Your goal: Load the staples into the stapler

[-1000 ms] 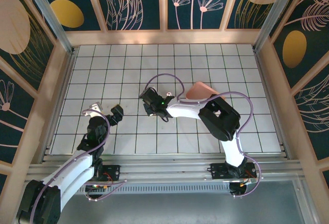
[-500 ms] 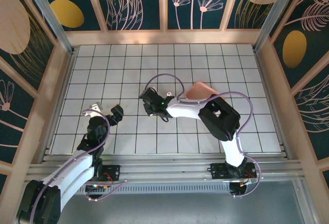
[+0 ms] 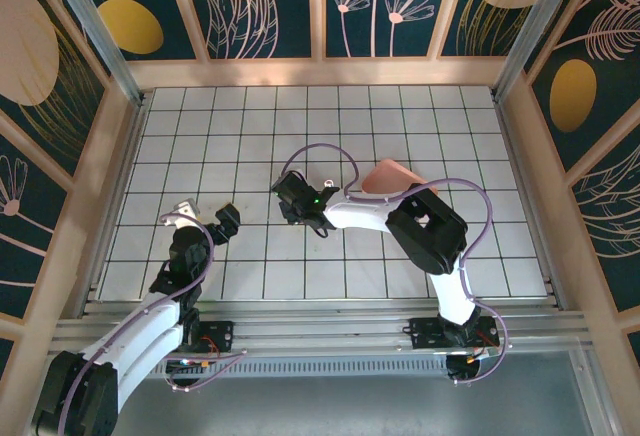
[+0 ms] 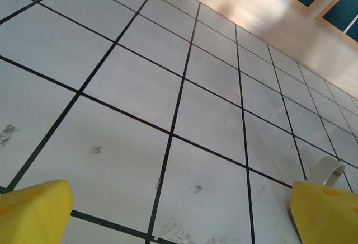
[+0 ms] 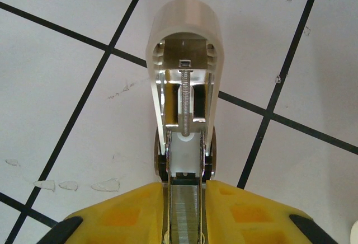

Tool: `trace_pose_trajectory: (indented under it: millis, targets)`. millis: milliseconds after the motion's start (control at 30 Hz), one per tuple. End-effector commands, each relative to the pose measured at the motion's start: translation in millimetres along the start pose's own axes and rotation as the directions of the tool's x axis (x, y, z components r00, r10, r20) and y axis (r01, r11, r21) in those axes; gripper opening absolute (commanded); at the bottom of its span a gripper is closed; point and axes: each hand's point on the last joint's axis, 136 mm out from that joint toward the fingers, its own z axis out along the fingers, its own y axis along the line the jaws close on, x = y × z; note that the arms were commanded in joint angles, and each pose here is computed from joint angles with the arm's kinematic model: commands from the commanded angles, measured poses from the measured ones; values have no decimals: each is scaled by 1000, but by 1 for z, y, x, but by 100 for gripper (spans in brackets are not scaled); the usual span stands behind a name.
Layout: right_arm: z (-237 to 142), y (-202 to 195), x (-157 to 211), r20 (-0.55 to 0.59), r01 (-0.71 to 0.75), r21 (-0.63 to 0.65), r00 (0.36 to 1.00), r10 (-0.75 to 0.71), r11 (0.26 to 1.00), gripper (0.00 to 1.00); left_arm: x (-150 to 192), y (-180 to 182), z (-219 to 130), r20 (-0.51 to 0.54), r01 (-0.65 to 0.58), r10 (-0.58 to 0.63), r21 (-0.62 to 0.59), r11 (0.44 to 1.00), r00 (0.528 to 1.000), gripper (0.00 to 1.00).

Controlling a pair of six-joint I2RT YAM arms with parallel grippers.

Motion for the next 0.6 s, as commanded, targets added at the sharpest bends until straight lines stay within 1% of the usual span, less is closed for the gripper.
trace_pose_trajectory:
  millis: [0,133,233,400,500,567]
  targets:
    - [-25,-1,-25,68,-20,-9,997,21,1000,26,-10,-2,0,27,-12,12,-7,1000,1000,99]
    - [-34,-4,-35,85,-57,-39,995,60,998,26,-11,-2,0,29,-10,10,-7,1000,1000,99]
    - [-37,-9,-38,78,-112,-86,990,119,990,26,-11,-2,0,29,-11,11,-8,1000,1000,99]
    - [-30,-13,-32,9,-210,-180,976,216,961,25,-11,-2,0,29,-12,12,-7,1000,1000,99]
    - [-24,-15,-25,-29,-249,-204,968,248,947,24,-10,-2,0,26,-12,13,-6,1000,1000,99]
    - [-19,-19,-20,-49,-269,-195,963,264,943,23,-10,-2,0,26,-12,12,-6,1000,1000,99]
